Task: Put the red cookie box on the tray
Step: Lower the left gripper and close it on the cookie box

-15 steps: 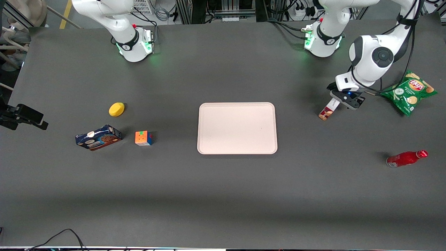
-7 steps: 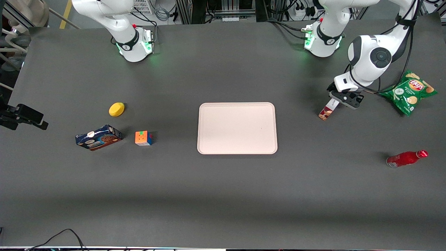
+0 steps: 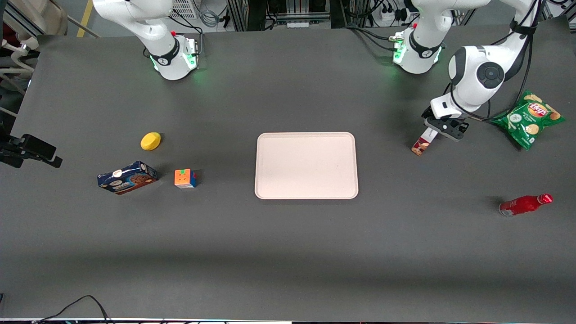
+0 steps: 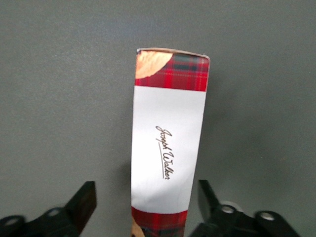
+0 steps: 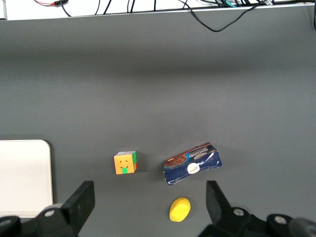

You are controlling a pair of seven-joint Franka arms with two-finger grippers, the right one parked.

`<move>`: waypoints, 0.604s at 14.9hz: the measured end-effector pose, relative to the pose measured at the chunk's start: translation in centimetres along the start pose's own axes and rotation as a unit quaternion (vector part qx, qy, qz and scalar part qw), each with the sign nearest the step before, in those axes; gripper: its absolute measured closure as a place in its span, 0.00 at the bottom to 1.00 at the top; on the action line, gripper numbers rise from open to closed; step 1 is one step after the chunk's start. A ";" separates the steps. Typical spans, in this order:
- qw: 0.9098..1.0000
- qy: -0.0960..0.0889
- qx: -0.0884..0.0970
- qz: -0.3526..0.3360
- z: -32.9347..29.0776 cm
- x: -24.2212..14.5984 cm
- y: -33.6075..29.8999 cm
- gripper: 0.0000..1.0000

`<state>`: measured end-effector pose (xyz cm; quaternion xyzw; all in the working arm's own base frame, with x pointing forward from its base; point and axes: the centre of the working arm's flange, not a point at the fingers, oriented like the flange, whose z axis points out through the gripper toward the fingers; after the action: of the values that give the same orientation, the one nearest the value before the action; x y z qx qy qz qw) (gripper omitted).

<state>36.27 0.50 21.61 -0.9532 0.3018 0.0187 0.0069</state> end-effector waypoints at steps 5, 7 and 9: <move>1.000 -0.001 -0.001 0.000 0.1 -0.1 0.1 0.63; 1.000 -0.001 -0.001 -0.002 0.1 -0.1 0.1 0.76; 1.000 -0.001 0.000 -0.008 0.0 0.0 0.0 0.76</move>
<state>36.21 0.48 21.57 -0.9556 0.2939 0.0194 0.0069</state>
